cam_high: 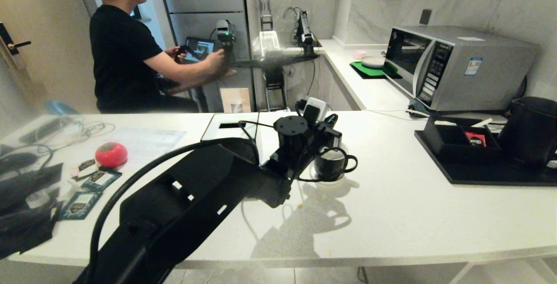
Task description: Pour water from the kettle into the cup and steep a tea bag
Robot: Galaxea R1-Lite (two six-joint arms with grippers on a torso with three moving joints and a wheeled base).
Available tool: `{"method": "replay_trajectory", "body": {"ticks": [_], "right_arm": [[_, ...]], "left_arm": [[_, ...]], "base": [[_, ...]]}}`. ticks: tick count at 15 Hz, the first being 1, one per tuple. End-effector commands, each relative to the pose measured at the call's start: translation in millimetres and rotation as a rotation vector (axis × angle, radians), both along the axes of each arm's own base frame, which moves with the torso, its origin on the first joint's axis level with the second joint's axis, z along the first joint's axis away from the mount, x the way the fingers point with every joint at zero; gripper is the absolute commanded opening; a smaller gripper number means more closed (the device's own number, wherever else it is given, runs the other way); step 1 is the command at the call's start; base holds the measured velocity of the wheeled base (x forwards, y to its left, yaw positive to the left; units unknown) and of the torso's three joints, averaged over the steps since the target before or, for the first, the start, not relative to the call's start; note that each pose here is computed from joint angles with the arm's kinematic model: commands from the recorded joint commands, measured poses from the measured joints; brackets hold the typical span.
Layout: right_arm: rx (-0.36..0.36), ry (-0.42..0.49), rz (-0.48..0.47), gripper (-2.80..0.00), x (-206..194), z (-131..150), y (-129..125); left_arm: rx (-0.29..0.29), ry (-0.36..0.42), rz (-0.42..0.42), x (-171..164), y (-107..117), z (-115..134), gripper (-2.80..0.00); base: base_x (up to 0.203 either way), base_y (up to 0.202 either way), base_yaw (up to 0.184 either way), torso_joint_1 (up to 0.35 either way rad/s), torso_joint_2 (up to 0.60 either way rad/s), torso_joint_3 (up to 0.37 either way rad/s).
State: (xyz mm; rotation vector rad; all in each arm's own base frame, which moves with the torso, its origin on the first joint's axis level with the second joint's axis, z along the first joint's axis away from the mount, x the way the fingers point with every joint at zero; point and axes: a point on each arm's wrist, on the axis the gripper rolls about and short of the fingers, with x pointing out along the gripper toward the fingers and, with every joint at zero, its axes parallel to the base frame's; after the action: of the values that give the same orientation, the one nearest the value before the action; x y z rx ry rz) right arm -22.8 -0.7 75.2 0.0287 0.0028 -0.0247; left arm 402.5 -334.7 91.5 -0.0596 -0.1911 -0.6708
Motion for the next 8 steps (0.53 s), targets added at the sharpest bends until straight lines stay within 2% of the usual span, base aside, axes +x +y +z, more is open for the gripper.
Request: {"method": "replay_trajectory", "body": {"ticks": [1,4,8], "right_arm": [[0.0,0.001,0.0,-2.8,0,0,0],[0.0,0.001,0.0,-2.8,0,0,0],[0.0,0.001,0.0,-2.8,0,0,0]], "left_arm": [[-0.001,-0.001,0.0,0,-1,-3,-2.8],[0.014,-0.024,0.006,0,0,0,-2.8],[-0.001,-0.053,0.006,-2,1,16,-2.8]], "base": [[0.0,0.0,0.0,0.0,0.0,0.0],[0.0,0.0,0.0,0.0,0.0,0.0],[0.0,0.0,0.0,0.0,0.0,0.0]]}}
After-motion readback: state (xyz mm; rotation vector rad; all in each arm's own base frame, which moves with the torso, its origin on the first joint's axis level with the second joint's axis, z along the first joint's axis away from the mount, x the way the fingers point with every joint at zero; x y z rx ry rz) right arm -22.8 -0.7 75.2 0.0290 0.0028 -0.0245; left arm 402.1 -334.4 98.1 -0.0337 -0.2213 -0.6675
